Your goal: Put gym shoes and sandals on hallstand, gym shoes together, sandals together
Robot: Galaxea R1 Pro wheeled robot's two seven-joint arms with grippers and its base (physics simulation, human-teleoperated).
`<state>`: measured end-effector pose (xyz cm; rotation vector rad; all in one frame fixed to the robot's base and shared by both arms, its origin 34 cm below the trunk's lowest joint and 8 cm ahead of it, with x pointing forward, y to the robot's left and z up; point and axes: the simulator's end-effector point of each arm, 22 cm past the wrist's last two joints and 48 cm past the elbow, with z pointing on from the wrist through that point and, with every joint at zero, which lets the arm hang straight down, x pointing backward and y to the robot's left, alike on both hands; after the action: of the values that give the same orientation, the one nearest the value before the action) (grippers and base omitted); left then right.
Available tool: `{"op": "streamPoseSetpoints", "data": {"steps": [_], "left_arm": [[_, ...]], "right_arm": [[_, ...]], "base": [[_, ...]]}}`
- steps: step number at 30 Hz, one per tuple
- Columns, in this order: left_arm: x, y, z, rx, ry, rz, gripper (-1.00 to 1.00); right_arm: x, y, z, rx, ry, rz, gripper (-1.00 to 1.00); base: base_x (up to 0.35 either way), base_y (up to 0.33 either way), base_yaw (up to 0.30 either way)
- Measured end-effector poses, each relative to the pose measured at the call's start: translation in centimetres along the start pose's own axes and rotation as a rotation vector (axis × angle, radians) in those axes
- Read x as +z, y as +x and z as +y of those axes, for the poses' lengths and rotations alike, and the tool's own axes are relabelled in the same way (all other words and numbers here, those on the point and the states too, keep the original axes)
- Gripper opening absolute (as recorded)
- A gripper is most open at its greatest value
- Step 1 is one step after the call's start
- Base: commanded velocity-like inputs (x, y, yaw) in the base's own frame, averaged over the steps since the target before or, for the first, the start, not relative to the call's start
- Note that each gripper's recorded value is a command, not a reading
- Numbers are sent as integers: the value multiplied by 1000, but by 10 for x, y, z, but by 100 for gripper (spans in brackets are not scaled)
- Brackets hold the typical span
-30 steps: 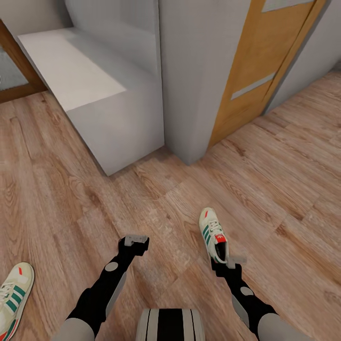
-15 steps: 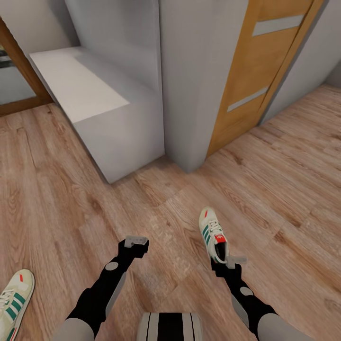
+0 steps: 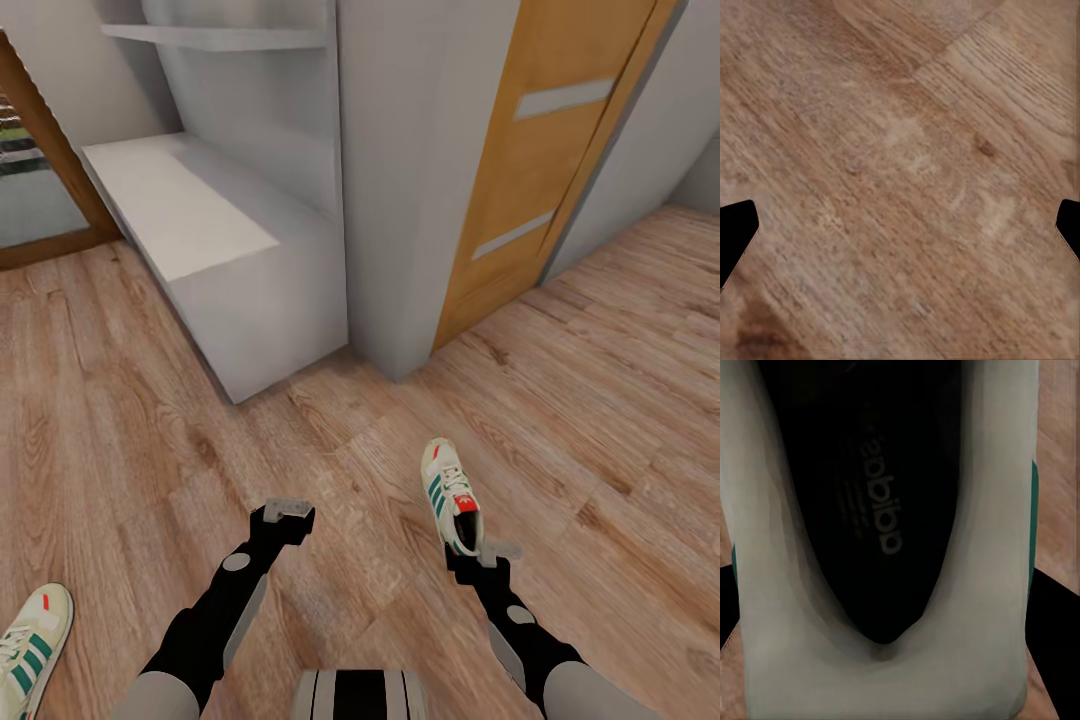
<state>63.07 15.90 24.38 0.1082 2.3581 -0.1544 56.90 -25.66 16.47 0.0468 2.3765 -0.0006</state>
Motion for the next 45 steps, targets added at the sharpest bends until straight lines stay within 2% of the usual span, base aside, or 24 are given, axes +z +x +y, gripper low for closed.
{"op": "streamPoseSetpoints", "data": {"steps": [27, 40, 45], "left_arm": [[-38, -84, -3, 21, -4, -145, 100], [-59, -121, -6, 24, -3, -166, 100], [-62, -126, -6, 25, -3, -174, 100]], "right_arm": [[-25, -86, 3, 2, -5, -145, -100], [-45, -124, 4, 2, -6, -167, -100], [-46, -128, 4, 2, -6, -175, -100]], "base": [[0, 0, 0], [0, 0, 0], [0, 0, 0]]}}
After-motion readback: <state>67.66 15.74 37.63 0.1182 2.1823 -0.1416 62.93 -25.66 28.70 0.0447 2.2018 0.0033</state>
